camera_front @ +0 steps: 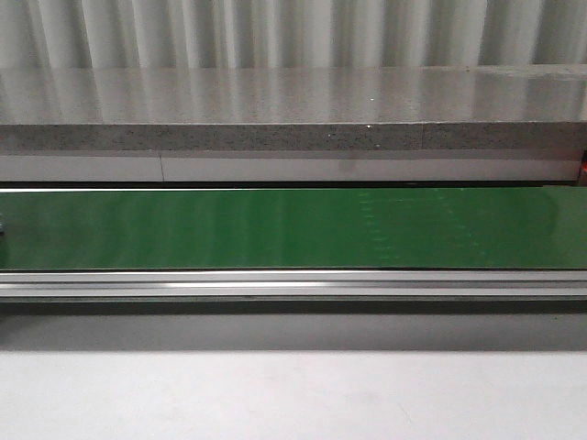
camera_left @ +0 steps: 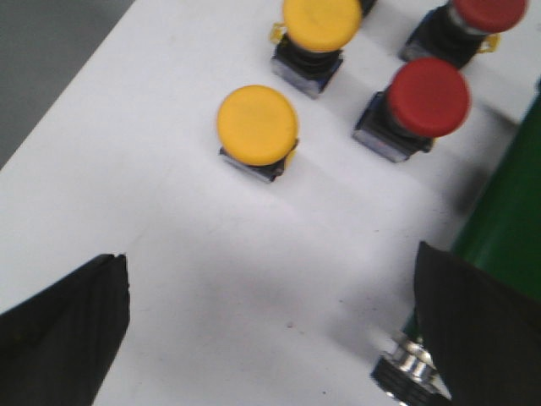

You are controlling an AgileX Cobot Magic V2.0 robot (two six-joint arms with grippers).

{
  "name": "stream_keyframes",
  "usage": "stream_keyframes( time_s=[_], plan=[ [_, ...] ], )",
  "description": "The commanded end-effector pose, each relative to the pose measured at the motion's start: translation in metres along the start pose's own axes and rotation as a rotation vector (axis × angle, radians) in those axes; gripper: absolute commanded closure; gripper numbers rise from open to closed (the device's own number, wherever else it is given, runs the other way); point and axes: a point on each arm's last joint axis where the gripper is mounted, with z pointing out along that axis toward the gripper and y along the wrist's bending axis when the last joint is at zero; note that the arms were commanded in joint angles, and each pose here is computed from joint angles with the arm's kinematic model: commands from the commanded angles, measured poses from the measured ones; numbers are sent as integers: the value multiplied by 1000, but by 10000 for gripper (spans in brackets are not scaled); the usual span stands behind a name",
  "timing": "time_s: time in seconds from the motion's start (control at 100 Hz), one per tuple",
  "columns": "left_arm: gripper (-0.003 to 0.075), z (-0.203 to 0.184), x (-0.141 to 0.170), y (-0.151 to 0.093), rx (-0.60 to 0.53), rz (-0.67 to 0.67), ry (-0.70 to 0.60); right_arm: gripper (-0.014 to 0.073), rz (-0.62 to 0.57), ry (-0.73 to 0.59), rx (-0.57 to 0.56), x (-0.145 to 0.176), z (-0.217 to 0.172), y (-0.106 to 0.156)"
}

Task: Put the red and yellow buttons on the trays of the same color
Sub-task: 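Set the red button on the belt's near end and open left gripper, then move the left gripper down onto a yellow button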

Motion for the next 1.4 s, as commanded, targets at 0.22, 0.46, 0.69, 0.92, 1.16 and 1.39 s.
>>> stream_keyframes(
  time_s=[0.22, 0.46, 0.69, 0.92, 1.16, 1.39],
  plan=[
    [82, 30, -20, 11, -23, -41, -30, 662, -8, -92, 4, -12, -8, 1],
    [82, 51, -34, 11, -26, -33, -3, 662, -8, -92, 4, -12, -8, 1],
    [82, 68, -49, 10, -25, -32, -12, 662, -8, -92, 4, -12, -8, 1],
    [82, 89, -54, 9, -11, -57, 15, 662, -8, -92, 4, -12, -8, 1],
    [108, 100, -56, 8, -4, -72, 32, 662, -8, -92, 4, -12, -8, 1],
    [551, 95, -58, 7, -1, -73, 25, 662, -8, -92, 4, -12, -8, 1]
  ],
)
